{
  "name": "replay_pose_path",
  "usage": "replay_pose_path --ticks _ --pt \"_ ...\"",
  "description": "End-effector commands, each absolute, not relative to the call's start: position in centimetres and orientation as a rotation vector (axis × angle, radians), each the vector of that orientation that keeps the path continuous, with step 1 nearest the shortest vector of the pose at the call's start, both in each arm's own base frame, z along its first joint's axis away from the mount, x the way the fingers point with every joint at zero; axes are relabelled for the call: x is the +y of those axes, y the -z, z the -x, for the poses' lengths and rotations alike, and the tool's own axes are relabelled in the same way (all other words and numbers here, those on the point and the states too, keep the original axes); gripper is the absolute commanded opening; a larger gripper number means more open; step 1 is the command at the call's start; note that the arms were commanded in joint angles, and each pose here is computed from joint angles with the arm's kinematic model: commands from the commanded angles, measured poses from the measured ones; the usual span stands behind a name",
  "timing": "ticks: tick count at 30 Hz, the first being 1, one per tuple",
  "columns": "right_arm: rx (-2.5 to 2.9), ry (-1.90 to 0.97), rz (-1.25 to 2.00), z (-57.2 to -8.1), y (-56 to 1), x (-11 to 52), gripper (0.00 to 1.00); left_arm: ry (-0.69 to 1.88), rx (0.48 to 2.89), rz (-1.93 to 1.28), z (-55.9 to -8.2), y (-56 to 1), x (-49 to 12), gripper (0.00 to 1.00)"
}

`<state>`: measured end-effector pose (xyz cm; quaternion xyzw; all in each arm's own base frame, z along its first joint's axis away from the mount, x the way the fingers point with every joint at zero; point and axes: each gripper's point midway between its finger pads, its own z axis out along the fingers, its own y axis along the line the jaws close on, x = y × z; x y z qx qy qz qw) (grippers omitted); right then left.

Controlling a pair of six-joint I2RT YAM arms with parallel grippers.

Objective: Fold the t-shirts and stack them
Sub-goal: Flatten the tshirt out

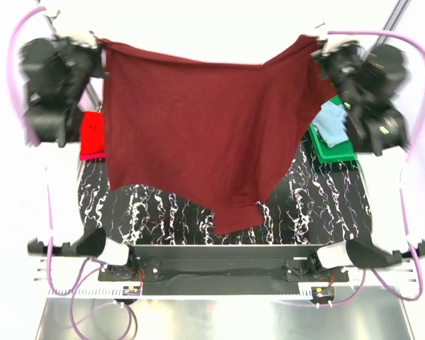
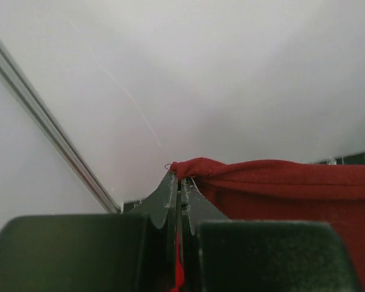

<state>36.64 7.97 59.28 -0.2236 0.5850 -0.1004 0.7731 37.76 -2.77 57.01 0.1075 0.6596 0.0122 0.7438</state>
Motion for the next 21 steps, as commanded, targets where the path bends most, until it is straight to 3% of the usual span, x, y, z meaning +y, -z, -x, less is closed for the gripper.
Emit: replay_pose_path --ticks 1,12,16,21 --pt "1.282 0.233 0.415 -40.3 -58.3 6.4 0.0 -0.061 1.571 -0.251 -42.8 -51.7 -2.2 0.0" --pt "1.455 0.285 0.412 -55.8 -49.2 3.8 0.0 0.013 1.779 -0.25 -56.6 -39.3 -2.6 0.0" --pt "1.433 0.301 0.409 -58.9 -49.2 3.7 0.0 -0.014 1.694 -0.209 -59.2 -41.7 -1.9 0.0" --pt "1.328 0.272 0.42 -56.7 -54.0 4.4 0.0 -0.018 1.576 -0.208 -57.4 -46.4 -2.1 0.0"
